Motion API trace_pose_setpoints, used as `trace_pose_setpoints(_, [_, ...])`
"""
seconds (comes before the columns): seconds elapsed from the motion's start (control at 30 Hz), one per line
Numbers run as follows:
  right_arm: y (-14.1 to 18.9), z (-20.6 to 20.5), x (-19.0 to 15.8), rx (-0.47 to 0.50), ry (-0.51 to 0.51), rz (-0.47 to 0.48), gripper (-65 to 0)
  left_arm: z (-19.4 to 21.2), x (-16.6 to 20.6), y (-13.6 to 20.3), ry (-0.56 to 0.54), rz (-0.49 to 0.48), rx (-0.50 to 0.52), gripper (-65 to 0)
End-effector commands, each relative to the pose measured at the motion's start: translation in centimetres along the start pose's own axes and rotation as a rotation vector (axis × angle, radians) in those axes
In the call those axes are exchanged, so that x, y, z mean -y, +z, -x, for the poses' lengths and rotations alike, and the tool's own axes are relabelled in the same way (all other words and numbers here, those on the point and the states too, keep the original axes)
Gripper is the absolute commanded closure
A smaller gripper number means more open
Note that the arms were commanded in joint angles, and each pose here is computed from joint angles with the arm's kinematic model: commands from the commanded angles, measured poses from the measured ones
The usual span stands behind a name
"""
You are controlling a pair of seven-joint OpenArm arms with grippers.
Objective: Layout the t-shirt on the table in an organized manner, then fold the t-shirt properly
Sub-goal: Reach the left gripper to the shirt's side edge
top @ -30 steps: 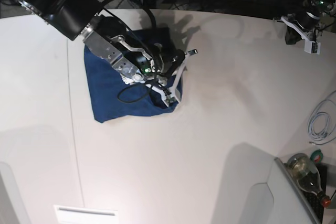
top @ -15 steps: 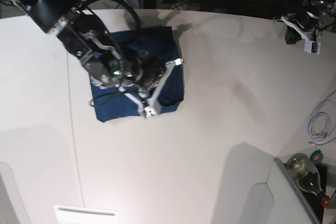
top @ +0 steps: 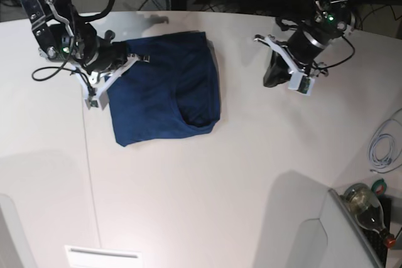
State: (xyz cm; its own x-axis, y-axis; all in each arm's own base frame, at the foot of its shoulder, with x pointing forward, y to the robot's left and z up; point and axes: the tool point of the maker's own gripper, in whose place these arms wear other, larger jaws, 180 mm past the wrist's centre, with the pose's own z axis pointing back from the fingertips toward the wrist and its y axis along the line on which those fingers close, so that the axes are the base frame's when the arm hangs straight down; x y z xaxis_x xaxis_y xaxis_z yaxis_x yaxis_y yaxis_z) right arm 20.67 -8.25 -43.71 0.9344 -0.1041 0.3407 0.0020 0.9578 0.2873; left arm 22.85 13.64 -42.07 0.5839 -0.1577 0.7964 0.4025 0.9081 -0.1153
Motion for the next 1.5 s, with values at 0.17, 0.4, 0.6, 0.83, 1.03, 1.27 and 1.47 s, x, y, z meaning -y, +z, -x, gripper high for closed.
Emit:
trace_pose_setpoints(0.17, [-0.6, 0.1, 4.2, 0.036, 0.011, 0.128, -1.4, 0.6, 4.8, -2.7, 0.004, 0.157, -0.012, 0.0])
trace_pose_setpoints(0.4, [-1.3, 2.8, 5.1, -0.02, -0.004, 0.153, -1.4, 2.6, 4.2, -2.6, 0.006, 0.161, -0.067, 0.0])
trace_pose_setpoints(0.6, [0.6, 0.7, 3.0, 0.058, 0.018, 0.101, -1.4, 3.3, 2.9, -1.7, -0.026, 0.145, -0.094, 0.0])
trace_pose_setpoints(0.83, [-0.2, -1.1, 1.2, 0.086, 0.009, 0.064, -1.4, 3.4, -1.5, 0.2, -0.003, 0.025, -0.087, 0.0])
trace_pose_setpoints(1.03, [-2.0, 2.7, 4.2, -0.022, -0.029, 0.137, -1.4, 3.6, -3.7, 1.1, 0.019, -0.037, -0.087, 0.0])
trace_pose_setpoints(1.27, [-0.2, 1.0, 2.0, 0.05, -0.009, 0.08, -1.4, 3.1, -3.4, 1.0, -0.001, -0.027, -0.081, 0.0])
trace_pose_setpoints(1.47, [3.6, -2.3, 2.6, 0.187, -0.032, 0.08, -1.4, 1.5, -2.7, 1.2, -0.019, -0.024, -0.039, 0.0])
